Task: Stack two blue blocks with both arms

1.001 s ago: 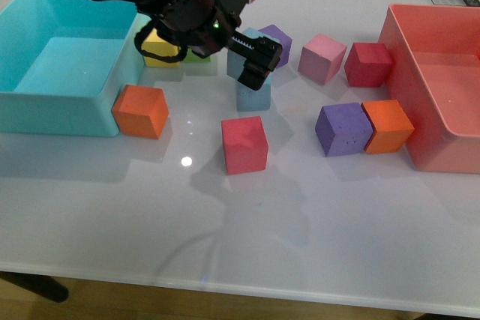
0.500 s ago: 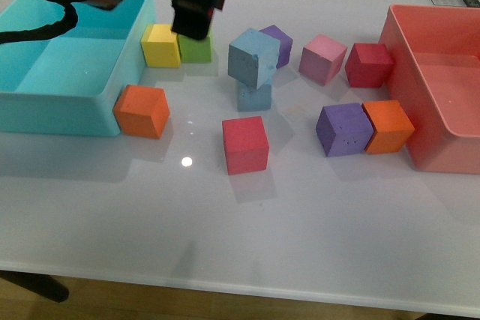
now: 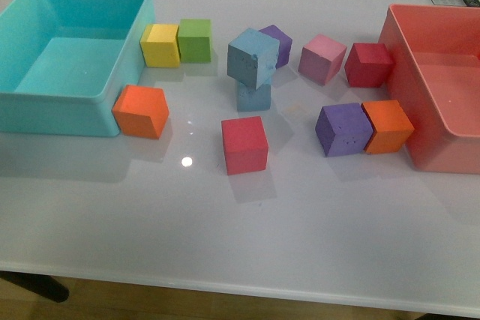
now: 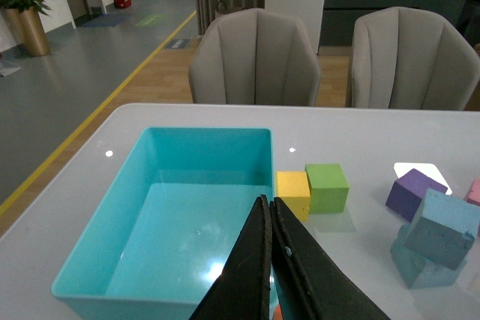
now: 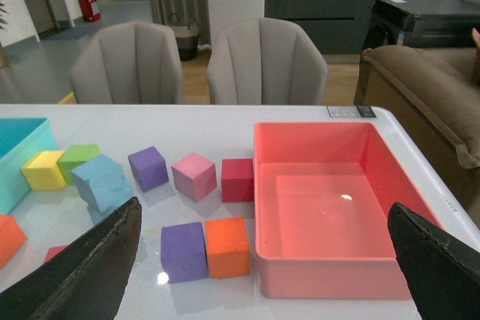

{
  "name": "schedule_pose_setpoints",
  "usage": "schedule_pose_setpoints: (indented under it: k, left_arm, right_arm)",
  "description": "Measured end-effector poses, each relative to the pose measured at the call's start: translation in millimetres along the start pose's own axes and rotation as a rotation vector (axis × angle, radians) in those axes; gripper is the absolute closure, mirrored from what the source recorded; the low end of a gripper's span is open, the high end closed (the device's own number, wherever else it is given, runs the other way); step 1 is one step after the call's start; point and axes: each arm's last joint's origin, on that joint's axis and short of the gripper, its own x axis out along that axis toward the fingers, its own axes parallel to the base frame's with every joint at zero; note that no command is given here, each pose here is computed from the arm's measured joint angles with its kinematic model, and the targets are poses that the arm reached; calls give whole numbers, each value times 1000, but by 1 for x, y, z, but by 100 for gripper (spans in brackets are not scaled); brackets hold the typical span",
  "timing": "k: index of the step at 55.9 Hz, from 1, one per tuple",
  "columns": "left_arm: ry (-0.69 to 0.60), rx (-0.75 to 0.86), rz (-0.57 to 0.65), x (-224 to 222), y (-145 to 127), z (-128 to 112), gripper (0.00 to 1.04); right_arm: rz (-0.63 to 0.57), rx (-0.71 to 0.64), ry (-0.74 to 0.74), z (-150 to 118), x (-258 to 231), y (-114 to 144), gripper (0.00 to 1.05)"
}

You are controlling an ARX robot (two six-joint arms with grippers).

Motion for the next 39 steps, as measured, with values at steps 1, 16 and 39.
schedule_pose_setpoints:
  k: [1,16,39]
  left_arm:
    - [-1,-1,3,-3,2,0,103]
    - [4,-1,5,-37,19,0,103]
    - [0,-2,8,-72,36,1,103]
  right_arm:
    - [0,0,0,0,0,0,9]
    - [0,0,0,0,0,0,9]
    - [0,0,0,0,0,0,9]
